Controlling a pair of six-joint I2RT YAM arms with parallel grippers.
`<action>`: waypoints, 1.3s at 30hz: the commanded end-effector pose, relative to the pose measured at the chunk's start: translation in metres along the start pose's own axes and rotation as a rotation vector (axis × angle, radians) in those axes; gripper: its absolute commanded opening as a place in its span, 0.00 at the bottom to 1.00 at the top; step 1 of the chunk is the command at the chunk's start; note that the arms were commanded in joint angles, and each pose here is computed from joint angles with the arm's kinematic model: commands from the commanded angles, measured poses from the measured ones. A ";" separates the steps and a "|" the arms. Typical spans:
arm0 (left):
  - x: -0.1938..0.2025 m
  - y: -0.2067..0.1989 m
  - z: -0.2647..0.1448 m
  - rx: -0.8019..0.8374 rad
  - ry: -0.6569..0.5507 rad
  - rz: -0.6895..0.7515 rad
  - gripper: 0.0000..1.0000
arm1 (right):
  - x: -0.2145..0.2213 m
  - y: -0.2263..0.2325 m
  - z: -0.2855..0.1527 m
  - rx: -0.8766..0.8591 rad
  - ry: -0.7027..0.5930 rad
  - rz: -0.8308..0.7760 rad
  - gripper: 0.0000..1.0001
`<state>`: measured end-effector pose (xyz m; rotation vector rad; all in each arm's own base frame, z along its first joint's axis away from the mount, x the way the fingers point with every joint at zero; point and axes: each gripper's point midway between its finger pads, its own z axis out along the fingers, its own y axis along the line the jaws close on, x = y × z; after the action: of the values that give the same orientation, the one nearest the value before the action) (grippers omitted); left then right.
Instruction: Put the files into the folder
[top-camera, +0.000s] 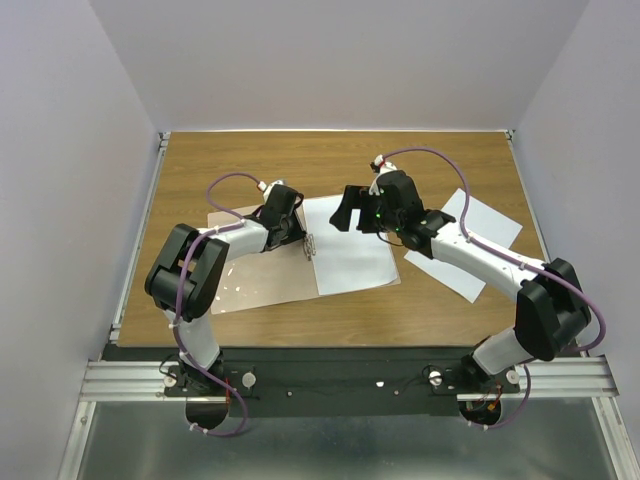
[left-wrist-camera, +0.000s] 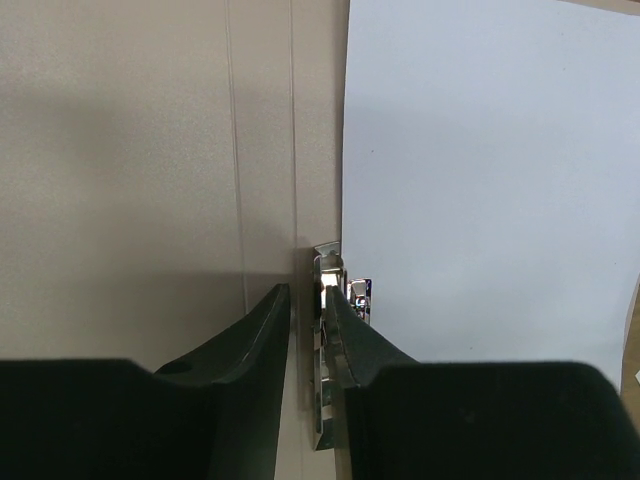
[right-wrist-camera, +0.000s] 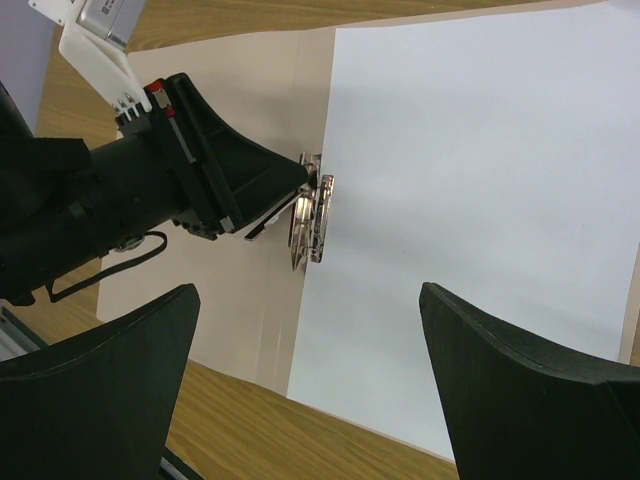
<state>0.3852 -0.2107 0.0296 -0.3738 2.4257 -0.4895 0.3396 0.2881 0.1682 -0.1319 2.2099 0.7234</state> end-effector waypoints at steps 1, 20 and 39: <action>0.024 0.012 0.005 -0.028 0.071 0.040 0.24 | 0.008 -0.006 0.004 0.023 0.016 0.004 1.00; 0.034 0.012 0.008 -0.039 0.095 0.015 0.00 | 0.072 0.035 0.034 -0.230 0.304 0.212 0.84; 0.044 0.008 0.007 0.056 0.136 -0.046 0.00 | 0.079 0.024 0.083 -0.111 0.325 0.400 0.72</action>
<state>0.3826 -0.2263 0.0274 -0.3791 2.4068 -0.6244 0.3210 0.3531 0.0736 0.1080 2.5666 1.1008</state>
